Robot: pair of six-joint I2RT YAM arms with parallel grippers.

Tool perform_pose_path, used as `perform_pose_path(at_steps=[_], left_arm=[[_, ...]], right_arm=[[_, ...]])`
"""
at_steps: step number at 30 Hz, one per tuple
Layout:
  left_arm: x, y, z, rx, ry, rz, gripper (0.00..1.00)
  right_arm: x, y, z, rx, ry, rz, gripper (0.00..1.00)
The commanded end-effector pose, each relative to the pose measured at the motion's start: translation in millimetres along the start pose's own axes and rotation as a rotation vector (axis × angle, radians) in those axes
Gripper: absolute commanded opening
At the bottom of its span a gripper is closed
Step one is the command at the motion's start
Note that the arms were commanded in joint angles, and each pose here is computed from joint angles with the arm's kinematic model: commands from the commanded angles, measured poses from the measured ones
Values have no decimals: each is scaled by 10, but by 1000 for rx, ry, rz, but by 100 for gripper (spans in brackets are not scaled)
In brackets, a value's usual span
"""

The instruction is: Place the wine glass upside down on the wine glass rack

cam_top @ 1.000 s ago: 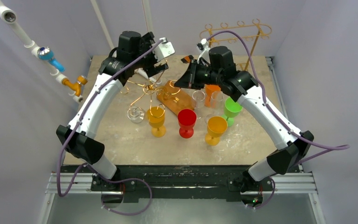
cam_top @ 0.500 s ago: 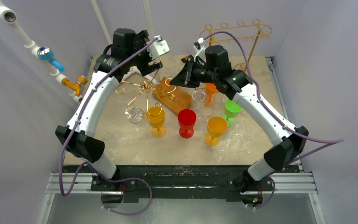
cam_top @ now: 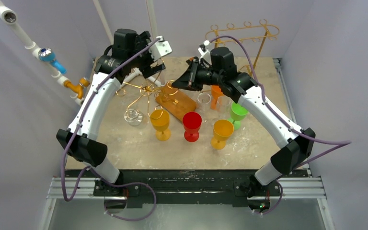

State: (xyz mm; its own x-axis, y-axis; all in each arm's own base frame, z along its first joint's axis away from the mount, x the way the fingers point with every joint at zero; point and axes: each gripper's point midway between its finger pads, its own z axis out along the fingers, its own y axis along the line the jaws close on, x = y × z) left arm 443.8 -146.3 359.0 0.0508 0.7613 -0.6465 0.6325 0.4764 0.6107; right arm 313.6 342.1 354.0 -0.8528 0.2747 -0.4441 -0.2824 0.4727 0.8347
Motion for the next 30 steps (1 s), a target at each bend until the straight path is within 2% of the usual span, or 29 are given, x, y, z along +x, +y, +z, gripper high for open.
perform_pose_path(at_steps=[1, 8, 11, 15, 20, 25, 26, 28, 29, 30], left_arm=[[-94, 246, -415, -102, -36, -8, 100], [-200, -211, -326, 131, -111, -73, 100], [-200, -285, -255, 191, -92, -135, 100], [-197, -427, -132, 270, -50, -220, 94], [-310, -470, -85, 277, -54, -287, 84], [-348, -419, -56, 245, -36, -334, 60], [-339, -407, -39, 237, -27, -344, 58], [-336, -375, -19, 220, -13, -358, 61], [-350, -351, -12, 209, -16, -367, 69], [-364, -314, -12, 191, -19, -377, 81]], right_arm=[[-175, -152, -73, 53, -73, 108, 0], [-143, -376, -51, 97, -90, 127, 0], [-186, -493, -78, 114, -113, 146, 0], [-240, -543, -70, 111, -124, 163, 0], [-302, -546, -36, 116, -132, 155, 0], [-359, -632, -13, 126, -126, 162, 0], [-358, -654, -1, 128, -123, 167, 0], [-363, -693, 16, 130, -126, 176, 0], [-365, -715, 25, 132, -127, 181, 0], [-369, -731, 35, 133, -127, 185, 0]])
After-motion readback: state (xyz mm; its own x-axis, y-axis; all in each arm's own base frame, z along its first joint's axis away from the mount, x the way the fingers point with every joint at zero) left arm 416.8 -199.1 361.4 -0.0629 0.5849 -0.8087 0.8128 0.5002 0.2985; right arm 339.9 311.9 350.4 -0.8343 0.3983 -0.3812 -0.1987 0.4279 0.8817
